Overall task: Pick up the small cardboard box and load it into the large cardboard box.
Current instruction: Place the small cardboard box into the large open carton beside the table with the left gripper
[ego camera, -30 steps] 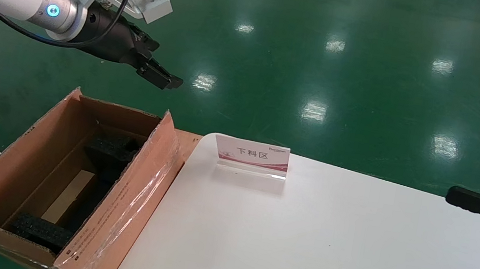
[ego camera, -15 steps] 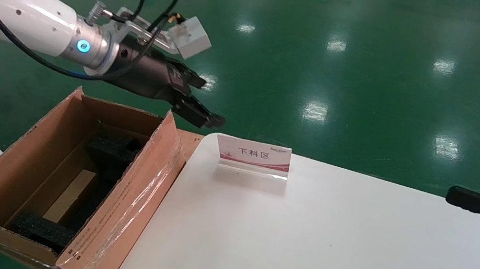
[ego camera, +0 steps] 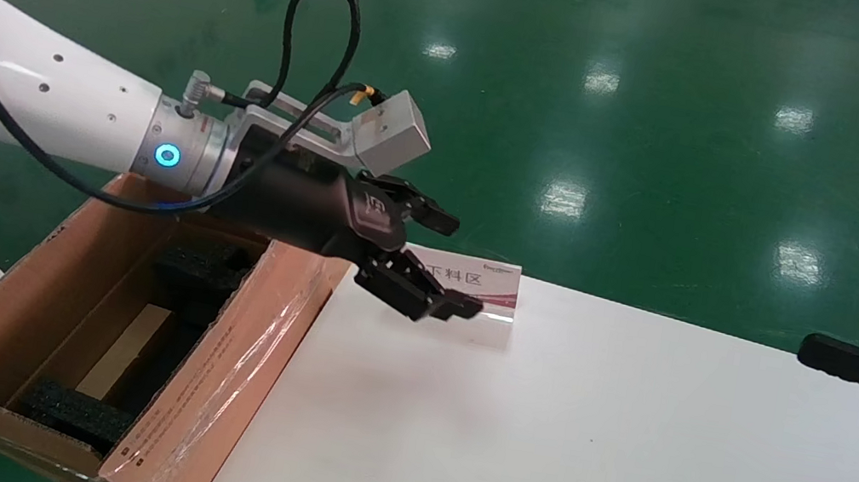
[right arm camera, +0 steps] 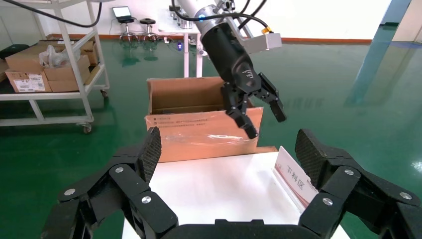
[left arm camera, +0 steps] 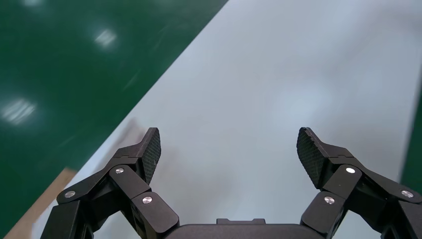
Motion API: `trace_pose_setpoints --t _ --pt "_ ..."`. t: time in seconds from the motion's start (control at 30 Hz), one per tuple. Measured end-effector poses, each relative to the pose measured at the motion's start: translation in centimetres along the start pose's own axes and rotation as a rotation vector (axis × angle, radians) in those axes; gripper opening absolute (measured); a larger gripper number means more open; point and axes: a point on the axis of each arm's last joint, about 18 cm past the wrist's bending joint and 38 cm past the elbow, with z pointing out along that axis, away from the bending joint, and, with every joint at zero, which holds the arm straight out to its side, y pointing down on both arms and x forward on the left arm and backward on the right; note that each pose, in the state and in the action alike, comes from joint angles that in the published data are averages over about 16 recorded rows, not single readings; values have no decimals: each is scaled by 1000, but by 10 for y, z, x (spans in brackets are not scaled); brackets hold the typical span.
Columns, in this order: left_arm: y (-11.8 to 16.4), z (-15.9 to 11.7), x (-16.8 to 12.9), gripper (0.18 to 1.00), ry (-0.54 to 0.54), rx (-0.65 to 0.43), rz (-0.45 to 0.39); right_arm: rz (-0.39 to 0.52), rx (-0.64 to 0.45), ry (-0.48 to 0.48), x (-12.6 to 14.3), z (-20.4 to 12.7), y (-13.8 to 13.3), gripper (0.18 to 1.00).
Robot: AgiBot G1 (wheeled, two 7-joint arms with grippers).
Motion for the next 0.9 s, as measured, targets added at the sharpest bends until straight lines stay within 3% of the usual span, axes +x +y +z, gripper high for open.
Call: trace_pose_setpoints --t 0.43,0.9 --pt "1 -4 43 1001 180 213 71 0 0 0 0 0 0 1001" --pt "8 -33 81 1001 280 457 182 0 0 0 0 0 0 1001"
